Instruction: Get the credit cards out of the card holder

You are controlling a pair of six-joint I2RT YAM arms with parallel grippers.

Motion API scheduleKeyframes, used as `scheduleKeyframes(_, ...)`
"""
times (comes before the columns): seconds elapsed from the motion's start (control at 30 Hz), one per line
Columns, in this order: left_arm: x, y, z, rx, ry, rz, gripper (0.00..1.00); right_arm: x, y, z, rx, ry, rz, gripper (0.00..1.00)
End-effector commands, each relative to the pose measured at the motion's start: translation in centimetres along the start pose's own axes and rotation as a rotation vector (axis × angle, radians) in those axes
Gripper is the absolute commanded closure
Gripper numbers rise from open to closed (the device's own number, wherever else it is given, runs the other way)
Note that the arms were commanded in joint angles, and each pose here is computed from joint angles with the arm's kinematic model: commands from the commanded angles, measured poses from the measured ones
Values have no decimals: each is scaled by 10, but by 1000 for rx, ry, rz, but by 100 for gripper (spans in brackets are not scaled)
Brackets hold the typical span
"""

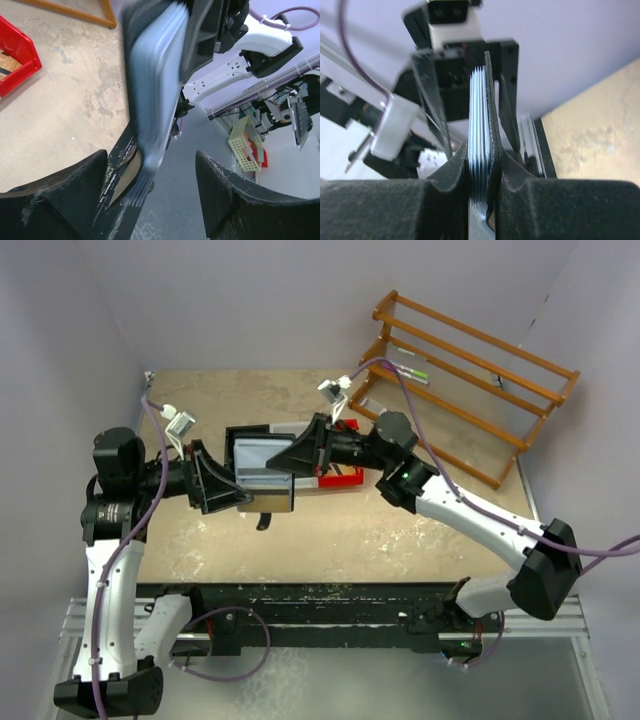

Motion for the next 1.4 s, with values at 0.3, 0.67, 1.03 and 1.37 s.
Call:
scheduleKeyframes(0.3,1,-20,-10,33,-54,77,56,9,39,-41,-29,-396,-153,99)
scheduleKeyframes(0.67,0,-2,-4,33,6,26,84,8,3,-14,71,131,-129,48)
scheduleKeyframes(1.03,1,-1,-11,-42,45,0,75,7,4,-18,104,204,-107,100)
scheduleKeyframes(1.37,-5,5,-7,91,-60,54,32,21,31,-40,31,-320,-140,100)
Point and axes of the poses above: each gripper's point midway between its finger pads, its own x axis back along the fingers, its own y axis along the line the jaws close on, z = x × y, the point moved 6 cm from there along x, back along the fingers, and after that the axes turned 2 degrees about x, right-handed, at the moved point
